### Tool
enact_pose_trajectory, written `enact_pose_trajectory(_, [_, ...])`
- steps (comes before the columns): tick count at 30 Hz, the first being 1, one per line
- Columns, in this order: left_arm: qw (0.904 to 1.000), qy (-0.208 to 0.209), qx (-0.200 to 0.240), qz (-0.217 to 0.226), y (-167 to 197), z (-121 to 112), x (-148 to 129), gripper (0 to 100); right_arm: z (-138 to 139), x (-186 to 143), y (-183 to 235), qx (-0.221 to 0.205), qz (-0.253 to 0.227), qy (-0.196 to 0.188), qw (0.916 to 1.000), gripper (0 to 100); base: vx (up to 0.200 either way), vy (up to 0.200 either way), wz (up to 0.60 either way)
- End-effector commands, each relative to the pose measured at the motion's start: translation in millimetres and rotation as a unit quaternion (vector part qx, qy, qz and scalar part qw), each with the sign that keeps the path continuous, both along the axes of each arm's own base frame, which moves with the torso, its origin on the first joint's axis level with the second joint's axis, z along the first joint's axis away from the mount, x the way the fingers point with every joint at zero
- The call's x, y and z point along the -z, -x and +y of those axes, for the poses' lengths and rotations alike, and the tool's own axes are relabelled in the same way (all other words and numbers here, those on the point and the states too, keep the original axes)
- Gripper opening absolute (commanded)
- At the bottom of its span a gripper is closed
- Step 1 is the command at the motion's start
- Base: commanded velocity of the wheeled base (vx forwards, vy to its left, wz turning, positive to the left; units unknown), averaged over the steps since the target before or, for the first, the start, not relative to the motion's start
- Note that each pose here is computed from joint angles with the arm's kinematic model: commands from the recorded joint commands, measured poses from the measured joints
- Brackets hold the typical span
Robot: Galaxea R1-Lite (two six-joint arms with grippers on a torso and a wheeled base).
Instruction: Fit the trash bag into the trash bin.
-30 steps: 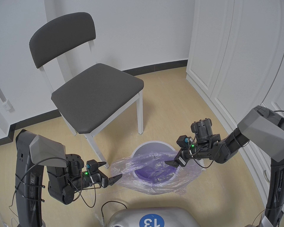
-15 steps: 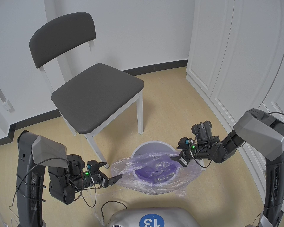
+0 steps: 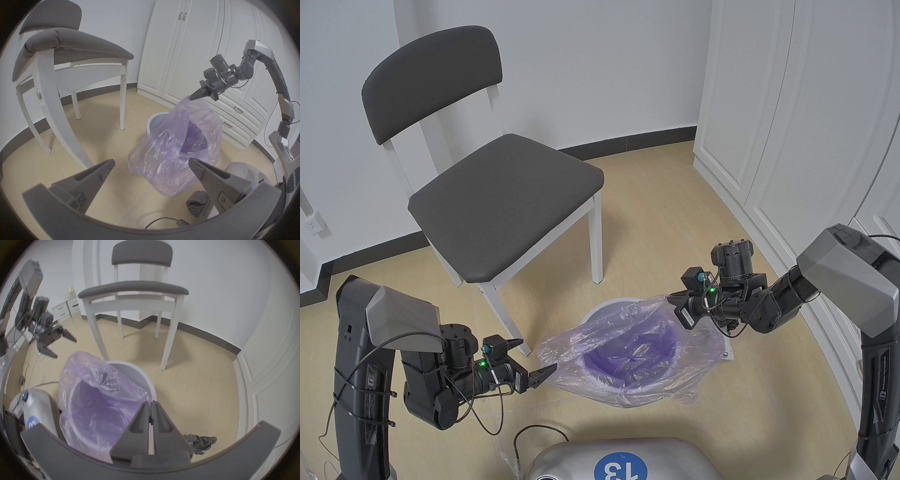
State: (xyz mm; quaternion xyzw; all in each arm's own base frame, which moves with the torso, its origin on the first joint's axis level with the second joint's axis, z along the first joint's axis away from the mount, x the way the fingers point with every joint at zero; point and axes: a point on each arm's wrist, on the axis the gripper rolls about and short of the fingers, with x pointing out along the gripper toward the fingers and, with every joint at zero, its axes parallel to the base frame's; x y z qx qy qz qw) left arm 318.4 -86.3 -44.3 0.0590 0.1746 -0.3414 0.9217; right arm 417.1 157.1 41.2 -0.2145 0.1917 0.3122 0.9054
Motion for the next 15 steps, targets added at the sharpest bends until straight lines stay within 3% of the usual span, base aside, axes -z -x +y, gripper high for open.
enact_pose_trajectory(1, [0.9999,0.003,-0.001,-0.012,-1.8,-0.1,-3.3,100,4.4,-0.3,-8.6,0.009,-0.017,-0.02,0.9996,0,0.0,0.0,0.0])
enact_pose_trajectory(5, [0.9998,0.001,-0.007,-0.018,-4.4,-1.4,-4.0,100,14.1,7.5,-18.8,0.017,-0.029,-0.051,0.9982,0,0.0,0.0,0.0])
enact_pose_trajectory(15, [0.9994,-0.001,-0.018,-0.028,-9.3,-5.7,-4.4,100,34.0,24.9,-35.6,0.034,-0.039,-0.07,0.9962,0,0.0,0.0,0.0])
